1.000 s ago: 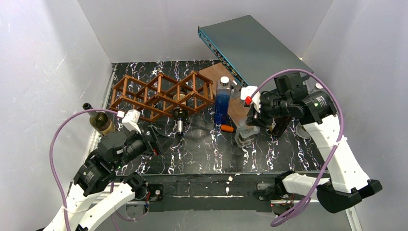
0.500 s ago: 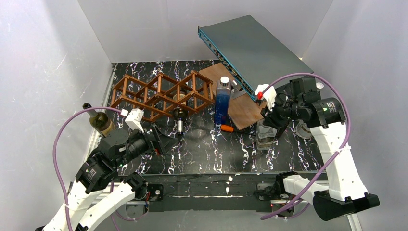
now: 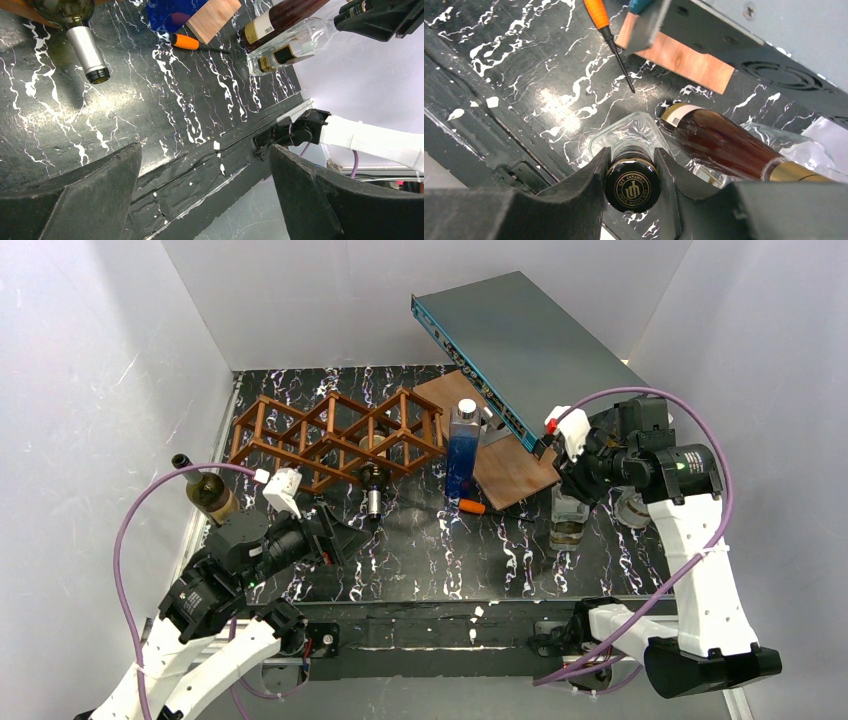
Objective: Take the wine bottle off the wine rack
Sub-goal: Place the wine bottle at the center of the board.
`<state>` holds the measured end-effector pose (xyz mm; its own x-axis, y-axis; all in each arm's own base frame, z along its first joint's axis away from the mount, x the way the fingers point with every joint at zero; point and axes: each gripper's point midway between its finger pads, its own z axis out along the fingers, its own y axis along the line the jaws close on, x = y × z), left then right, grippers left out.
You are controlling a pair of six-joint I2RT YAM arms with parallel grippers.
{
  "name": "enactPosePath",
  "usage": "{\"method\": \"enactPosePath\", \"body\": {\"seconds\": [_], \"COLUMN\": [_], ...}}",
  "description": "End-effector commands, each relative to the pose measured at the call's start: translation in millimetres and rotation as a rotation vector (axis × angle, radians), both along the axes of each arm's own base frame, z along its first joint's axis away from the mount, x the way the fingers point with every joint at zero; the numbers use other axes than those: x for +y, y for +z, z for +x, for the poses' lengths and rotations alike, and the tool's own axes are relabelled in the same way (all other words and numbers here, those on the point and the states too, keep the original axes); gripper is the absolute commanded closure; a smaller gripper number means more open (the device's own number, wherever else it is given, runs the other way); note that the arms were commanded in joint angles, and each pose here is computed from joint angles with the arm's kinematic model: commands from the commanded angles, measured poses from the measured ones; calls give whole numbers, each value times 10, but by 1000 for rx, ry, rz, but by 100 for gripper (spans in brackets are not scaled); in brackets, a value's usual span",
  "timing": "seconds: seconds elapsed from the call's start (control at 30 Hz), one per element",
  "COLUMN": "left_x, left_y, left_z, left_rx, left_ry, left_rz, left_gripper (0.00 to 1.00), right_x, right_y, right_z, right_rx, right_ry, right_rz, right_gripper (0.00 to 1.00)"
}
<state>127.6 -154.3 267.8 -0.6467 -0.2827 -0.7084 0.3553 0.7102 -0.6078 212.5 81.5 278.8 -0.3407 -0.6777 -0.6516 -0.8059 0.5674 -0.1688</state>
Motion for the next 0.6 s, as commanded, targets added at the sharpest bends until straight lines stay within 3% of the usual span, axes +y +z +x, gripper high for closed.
{"method": "enactPosePath", "body": {"seconds": [0.0, 0.33, 0.57], "left_x": [-23, -36, -34], "left_y": [-42, -101, -134], "left_z": [-20, -13, -12], "left_rx": [-5, -3, 2], "left_ry": [-23, -27, -24], "left_rz": [1, 3, 5], "left_gripper": [2, 2, 2], "right_x": [-80, -131, -176], "right_y": [185, 74, -3], "right_z": [238, 314, 272], "right_rx": [-130, -136, -141], "right_ry": [-74, -122, -138], "right_rz": [16, 81, 75], "right_gripper": [99, 98, 86]}}
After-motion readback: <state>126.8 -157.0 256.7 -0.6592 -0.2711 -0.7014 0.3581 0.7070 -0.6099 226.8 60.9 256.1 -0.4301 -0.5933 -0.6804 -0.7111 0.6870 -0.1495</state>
